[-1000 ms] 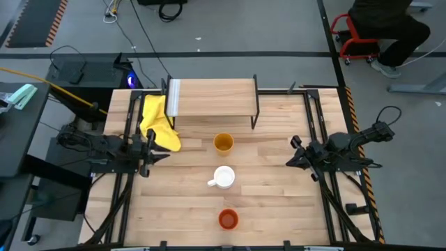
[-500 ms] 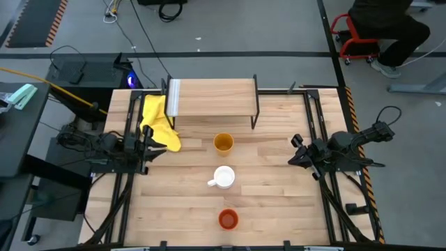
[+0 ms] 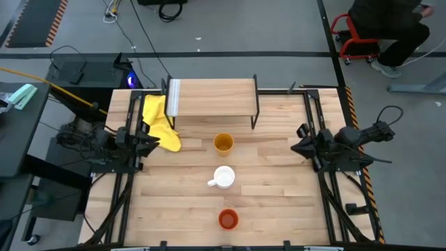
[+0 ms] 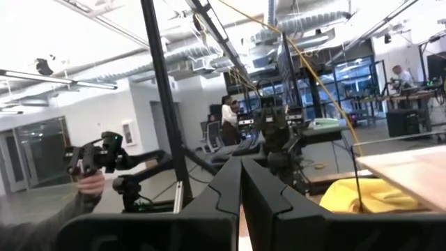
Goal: Stack small to large cups/mugs on shelf
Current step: Put the white mug on the shelf
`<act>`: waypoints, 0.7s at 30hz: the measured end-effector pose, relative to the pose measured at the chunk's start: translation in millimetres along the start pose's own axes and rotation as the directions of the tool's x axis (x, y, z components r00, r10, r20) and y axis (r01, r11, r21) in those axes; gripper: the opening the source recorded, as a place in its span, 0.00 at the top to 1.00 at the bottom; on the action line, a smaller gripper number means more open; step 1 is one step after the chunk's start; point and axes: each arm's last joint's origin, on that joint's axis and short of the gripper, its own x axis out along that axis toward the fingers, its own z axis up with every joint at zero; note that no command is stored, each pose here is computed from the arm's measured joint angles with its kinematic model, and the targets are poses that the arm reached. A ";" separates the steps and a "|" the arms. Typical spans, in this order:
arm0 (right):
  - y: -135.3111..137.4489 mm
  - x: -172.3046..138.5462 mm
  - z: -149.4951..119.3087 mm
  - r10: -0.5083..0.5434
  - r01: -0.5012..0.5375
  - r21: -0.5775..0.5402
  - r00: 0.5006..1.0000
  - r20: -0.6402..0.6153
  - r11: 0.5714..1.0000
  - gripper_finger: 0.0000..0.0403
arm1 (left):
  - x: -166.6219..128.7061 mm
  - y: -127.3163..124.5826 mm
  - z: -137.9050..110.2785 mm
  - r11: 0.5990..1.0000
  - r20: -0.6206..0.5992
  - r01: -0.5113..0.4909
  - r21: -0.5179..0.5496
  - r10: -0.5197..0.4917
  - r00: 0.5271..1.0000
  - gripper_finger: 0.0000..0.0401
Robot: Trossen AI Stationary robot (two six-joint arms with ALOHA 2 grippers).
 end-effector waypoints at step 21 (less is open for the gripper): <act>9.3 44.6 -3.0 0.018 0.011 0.085 0.945 -0.327 0.996 0.81 | 41.9 -20.6 -28.9 0.995 -0.372 0.048 -0.085 -0.076 0.925 0.76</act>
